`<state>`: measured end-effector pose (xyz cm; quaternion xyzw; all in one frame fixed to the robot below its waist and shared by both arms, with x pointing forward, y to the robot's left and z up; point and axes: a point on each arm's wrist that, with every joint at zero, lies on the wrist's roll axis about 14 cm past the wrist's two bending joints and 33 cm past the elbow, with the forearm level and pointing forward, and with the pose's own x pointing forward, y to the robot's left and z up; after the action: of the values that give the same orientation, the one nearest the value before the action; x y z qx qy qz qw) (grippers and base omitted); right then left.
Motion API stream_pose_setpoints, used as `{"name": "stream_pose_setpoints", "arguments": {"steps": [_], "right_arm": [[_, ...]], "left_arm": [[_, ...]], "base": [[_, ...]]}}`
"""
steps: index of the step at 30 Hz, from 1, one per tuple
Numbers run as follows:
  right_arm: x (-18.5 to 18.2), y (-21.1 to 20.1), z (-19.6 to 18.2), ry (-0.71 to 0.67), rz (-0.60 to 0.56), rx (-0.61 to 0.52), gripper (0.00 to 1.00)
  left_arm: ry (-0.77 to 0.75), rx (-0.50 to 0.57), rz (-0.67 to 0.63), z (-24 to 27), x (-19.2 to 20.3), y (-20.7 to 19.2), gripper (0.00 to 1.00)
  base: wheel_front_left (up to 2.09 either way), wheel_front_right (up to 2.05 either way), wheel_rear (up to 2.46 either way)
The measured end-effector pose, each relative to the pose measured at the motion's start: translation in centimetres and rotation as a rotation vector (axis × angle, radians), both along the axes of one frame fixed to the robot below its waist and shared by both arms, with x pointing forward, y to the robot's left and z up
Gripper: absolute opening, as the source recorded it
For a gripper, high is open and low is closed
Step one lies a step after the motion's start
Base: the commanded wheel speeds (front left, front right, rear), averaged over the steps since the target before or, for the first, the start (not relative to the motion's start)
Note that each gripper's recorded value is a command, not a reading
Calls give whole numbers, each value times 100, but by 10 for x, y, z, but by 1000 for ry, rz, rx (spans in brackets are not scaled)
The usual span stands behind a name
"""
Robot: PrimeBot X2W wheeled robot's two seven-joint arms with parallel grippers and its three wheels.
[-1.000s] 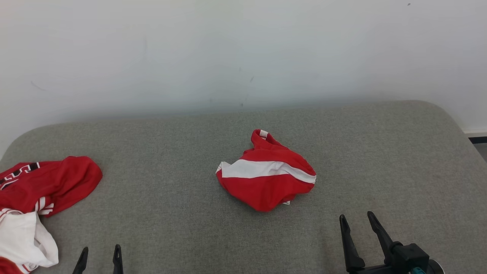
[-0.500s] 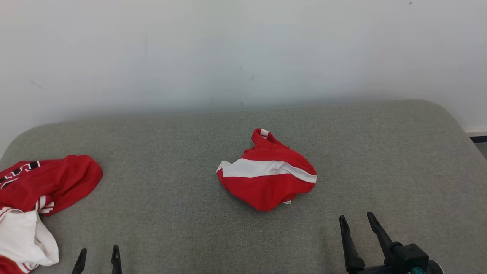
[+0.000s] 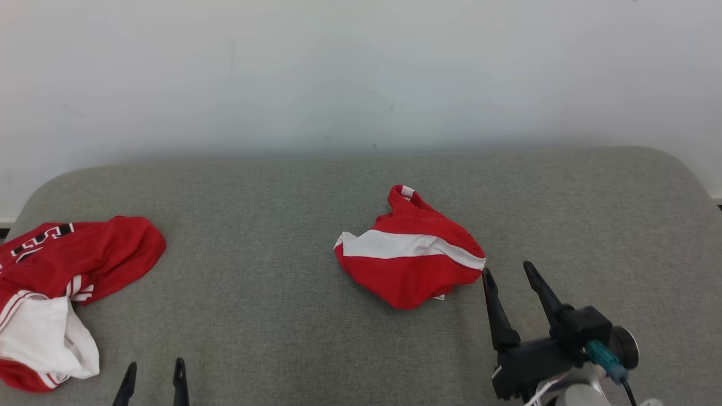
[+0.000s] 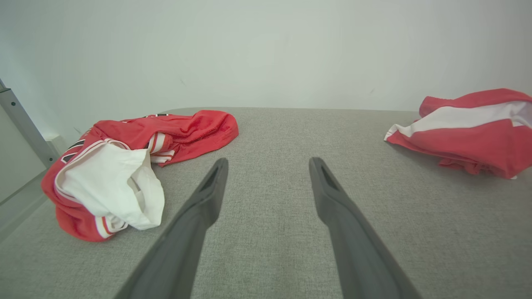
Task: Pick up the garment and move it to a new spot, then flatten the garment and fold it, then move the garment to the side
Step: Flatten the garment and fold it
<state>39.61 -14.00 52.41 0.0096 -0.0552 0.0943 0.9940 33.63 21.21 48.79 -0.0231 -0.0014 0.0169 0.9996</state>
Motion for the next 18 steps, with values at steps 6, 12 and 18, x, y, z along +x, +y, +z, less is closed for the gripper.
{"name": "stream_pose_setpoints", "arguments": {"steps": [6, 12, 18], "right_arm": [[31, 7, 2, 14, 37, -56, 100], [63, 3, -16, 96, 49, -116, 100], [80, 7, -46, 204, 71, -147, 100]], "left_arm": [[7, -11, 15, -4, -1, 2, 100], [14, -25, 20, -7, 5, 1, 100], [39, -29, 33, -15, 8, 6, 100]], "base": [[0, 0, 0], [0, 0, 0], [0, 0, 0]]}}
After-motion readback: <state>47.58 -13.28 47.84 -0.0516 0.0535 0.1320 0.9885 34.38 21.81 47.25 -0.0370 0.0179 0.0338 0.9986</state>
